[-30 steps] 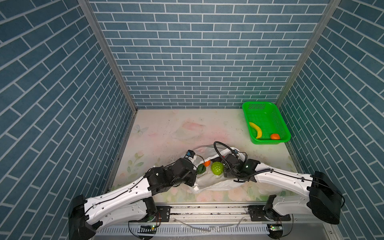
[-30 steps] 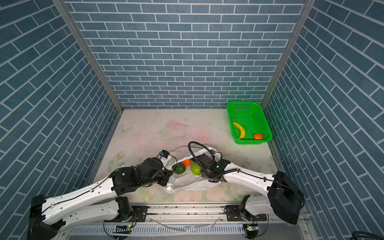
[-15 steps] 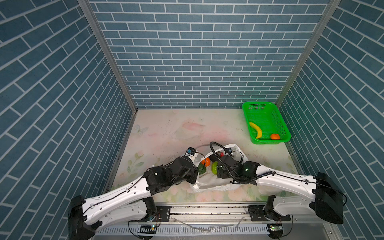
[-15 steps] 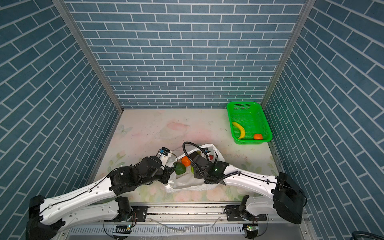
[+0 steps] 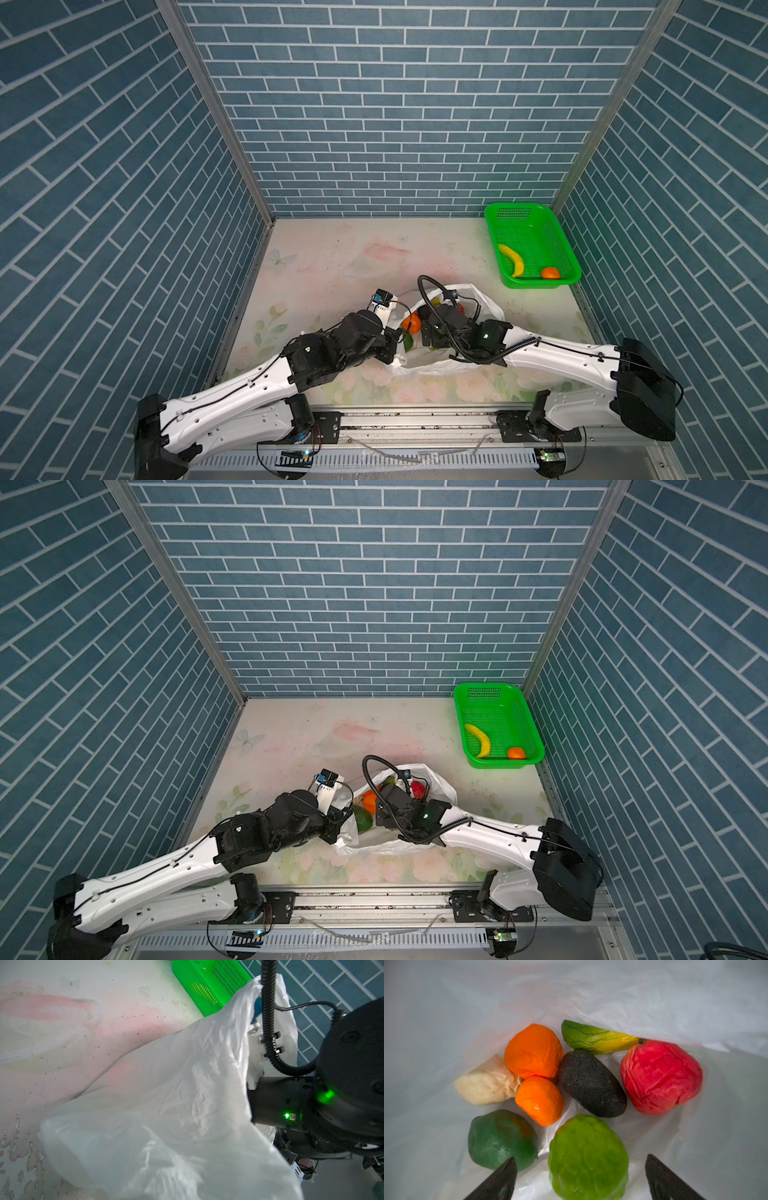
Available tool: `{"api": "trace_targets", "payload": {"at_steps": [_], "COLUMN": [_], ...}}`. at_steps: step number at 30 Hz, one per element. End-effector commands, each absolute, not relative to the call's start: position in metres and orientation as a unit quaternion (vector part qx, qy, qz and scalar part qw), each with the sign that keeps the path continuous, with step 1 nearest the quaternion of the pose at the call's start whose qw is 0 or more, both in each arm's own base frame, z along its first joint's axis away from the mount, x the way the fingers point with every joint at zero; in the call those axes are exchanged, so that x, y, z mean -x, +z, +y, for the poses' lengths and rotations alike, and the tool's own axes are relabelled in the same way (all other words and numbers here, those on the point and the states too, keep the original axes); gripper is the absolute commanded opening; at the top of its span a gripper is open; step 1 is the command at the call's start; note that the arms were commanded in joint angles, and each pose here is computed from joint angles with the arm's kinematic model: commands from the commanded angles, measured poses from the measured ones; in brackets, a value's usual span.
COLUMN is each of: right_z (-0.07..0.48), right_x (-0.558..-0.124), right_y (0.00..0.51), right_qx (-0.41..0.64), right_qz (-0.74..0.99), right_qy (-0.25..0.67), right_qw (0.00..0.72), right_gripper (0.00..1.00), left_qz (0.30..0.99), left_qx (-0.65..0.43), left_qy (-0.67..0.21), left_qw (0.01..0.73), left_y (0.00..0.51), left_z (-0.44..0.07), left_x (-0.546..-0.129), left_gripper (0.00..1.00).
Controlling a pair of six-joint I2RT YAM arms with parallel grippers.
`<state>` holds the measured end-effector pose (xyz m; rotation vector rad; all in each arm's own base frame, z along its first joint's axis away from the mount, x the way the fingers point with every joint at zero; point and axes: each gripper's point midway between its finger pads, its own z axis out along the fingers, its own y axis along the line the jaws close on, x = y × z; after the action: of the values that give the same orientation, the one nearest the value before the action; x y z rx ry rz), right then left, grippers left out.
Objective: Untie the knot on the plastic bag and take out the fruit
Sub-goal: 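Close the right gripper on the light green custard apple inside the bag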
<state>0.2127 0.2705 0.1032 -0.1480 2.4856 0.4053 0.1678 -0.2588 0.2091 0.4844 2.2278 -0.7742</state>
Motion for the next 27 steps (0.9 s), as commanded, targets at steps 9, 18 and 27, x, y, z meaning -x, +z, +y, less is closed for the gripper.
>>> {"api": "trace_targets", "payload": {"at_steps": [9,18,27], "right_z": [0.283,0.283,0.284], "right_x": [-0.21,-0.204,-0.199], "right_y": [0.063,0.04,0.04], "right_qx": [0.041,0.039,0.052], "right_qz": [0.955,0.966,0.965], "right_qy": [0.153,0.133,0.142], "right_qw": [0.25,0.217,0.215], "right_gripper": [0.96,0.87,0.77], "left_qz": [0.874,0.878,0.869], "left_qx": [-0.208,-0.208,-0.197], "left_qy": [-0.294,-0.288,-0.293], "left_qw": [0.327,0.32,0.347], "left_y": [0.181,0.167,0.18], "left_z": [-0.255,-0.252,-0.25], "left_x": [-0.155,-0.153,-0.158], "left_gripper": [0.0,0.0,0.0]}}
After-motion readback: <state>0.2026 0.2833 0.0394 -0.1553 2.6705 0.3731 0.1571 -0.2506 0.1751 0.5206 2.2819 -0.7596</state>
